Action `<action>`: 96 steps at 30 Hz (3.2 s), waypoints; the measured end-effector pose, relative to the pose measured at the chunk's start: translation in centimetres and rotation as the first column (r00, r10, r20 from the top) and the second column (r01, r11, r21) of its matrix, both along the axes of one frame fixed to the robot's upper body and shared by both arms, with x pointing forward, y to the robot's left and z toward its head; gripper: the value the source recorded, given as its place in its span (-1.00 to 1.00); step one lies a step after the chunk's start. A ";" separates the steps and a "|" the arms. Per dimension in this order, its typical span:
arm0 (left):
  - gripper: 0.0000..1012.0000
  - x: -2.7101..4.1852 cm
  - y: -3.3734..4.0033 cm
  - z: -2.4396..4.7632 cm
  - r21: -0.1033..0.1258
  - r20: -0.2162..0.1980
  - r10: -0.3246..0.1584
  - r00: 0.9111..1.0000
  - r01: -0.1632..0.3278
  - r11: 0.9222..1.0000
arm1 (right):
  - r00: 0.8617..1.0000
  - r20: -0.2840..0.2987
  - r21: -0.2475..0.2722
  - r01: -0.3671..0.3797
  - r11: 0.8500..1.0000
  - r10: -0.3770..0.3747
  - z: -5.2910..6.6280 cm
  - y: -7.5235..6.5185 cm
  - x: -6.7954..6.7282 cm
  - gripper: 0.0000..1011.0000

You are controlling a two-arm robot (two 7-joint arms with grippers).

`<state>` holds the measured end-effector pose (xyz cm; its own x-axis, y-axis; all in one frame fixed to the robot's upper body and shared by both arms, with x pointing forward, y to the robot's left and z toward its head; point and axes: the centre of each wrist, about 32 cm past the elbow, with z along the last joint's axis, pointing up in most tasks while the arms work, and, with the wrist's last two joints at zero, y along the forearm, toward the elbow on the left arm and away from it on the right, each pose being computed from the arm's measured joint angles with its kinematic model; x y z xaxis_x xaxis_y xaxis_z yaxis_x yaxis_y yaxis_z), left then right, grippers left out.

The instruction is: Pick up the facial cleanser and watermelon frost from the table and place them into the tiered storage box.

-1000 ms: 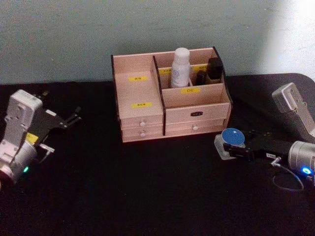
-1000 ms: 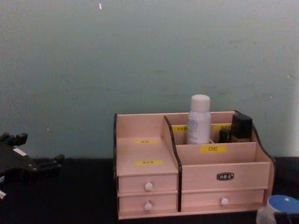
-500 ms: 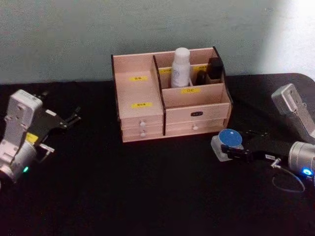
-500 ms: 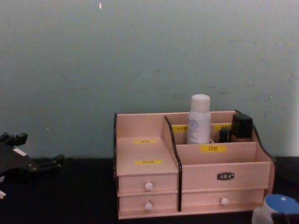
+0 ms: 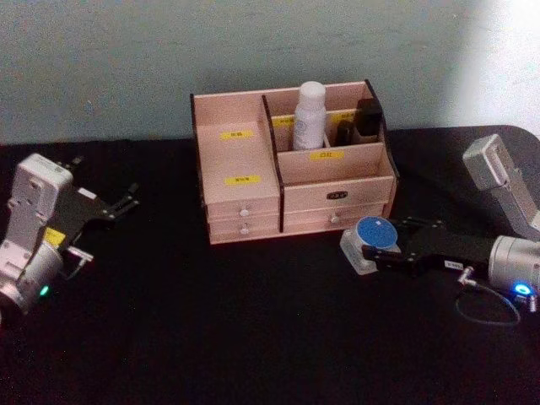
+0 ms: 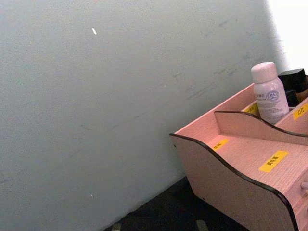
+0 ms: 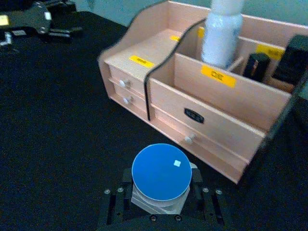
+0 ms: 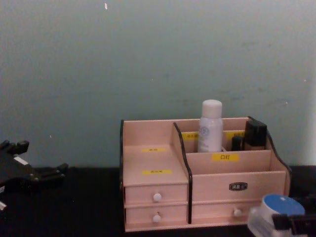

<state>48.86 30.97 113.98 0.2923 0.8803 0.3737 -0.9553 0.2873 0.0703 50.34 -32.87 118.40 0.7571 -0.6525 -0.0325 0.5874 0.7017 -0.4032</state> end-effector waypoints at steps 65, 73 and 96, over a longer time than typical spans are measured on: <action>0.98 0.00 0.00 0.00 0.000 0.000 0.000 1.000 0.000 1.000 | 0.963 0.157 0.050 -0.229 0.972 0.219 4.4 10.8 11.6 0.42; 0.98 0.00 0.00 0.00 0.000 0.000 0.000 1.000 0.000 1.000 | 0.967 0.148 0.050 -0.215 0.975 0.206 4.2 11.8 13.3 0.42; 0.98 0.00 0.00 0.00 0.000 0.000 0.000 1.000 0.000 1.000 | 0.971 0.134 0.017 -0.202 0.979 0.198 3.6 13.5 15.0 0.42</action>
<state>48.86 30.97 113.98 0.2923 0.8803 0.3737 -0.9552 0.2873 0.0703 65.33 -19.32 122.01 0.8709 -0.4880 0.0587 0.4807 0.8207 -0.3088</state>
